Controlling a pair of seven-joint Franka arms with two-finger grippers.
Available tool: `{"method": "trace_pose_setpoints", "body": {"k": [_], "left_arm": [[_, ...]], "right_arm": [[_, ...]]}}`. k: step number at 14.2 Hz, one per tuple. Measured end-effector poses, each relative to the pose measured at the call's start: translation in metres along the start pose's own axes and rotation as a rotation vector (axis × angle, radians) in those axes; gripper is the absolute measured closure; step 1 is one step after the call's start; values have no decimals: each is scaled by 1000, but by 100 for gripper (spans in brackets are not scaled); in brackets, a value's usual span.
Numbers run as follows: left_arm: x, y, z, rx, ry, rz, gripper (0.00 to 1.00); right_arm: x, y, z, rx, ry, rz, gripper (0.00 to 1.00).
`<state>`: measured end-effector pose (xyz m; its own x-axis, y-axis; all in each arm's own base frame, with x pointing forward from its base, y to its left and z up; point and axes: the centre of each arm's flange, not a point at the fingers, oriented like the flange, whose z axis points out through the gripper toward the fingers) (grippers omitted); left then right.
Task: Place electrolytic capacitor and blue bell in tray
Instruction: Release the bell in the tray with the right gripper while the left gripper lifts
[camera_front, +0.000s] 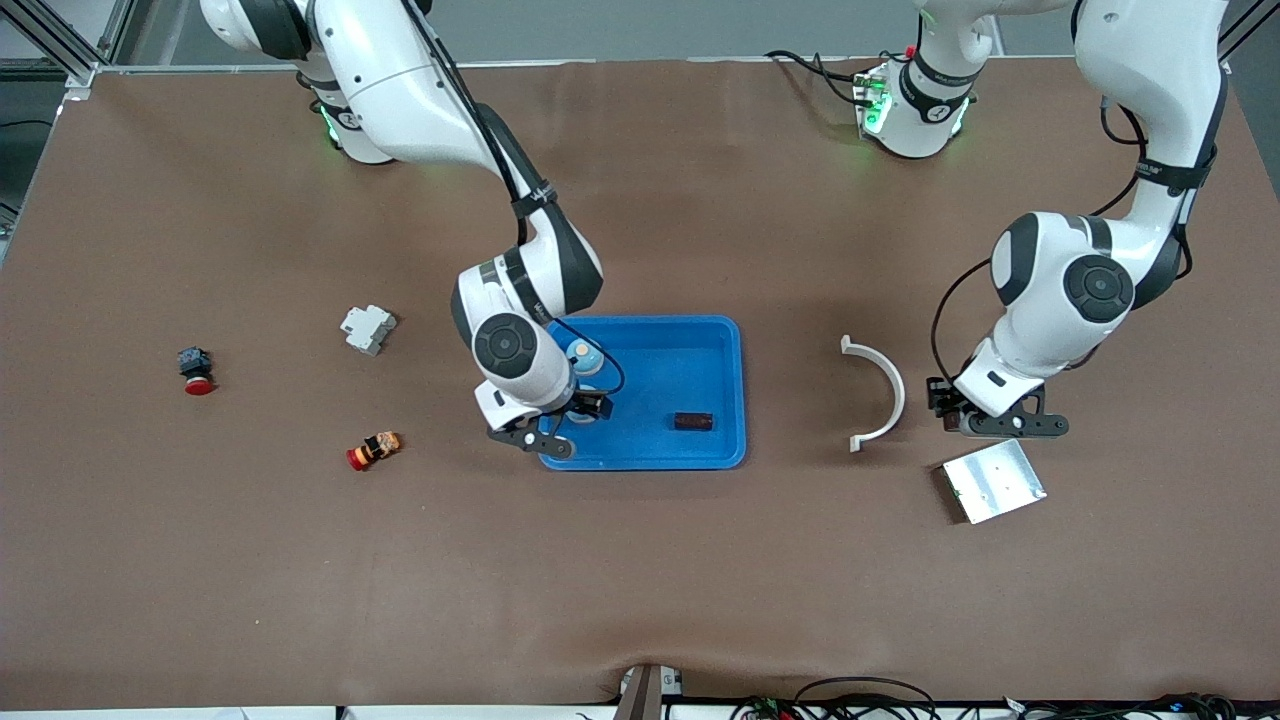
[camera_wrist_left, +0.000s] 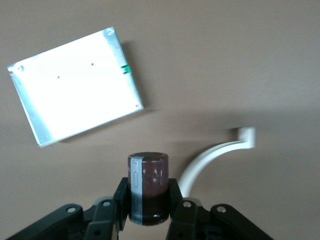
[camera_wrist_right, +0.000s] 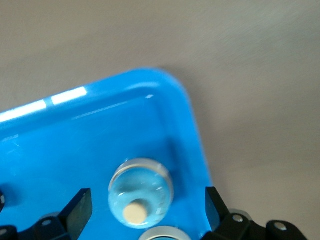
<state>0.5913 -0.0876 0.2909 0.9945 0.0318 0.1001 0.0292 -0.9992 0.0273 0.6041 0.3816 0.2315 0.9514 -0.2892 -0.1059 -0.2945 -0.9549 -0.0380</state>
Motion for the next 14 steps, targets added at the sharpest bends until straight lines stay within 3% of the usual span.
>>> {"method": "trace_pose_setpoints", "body": {"k": [3,6,10,14], "left_arm": [[5,47,-22,-29,-5,-215,65],[-1,97,-37,-67,-9,-429,65],[-14,155,-49,-104,-29,-800,65],[-23,181,-42,-107,-67,-953,65]], "right_arm": [[43,56,-57,-41,-33,-15,0],[79,135,-133,-38,-23,-88,0],[97,253,-208,-6,-27,-195,0],[96,337,-273,16,-13,-252,0]]}}
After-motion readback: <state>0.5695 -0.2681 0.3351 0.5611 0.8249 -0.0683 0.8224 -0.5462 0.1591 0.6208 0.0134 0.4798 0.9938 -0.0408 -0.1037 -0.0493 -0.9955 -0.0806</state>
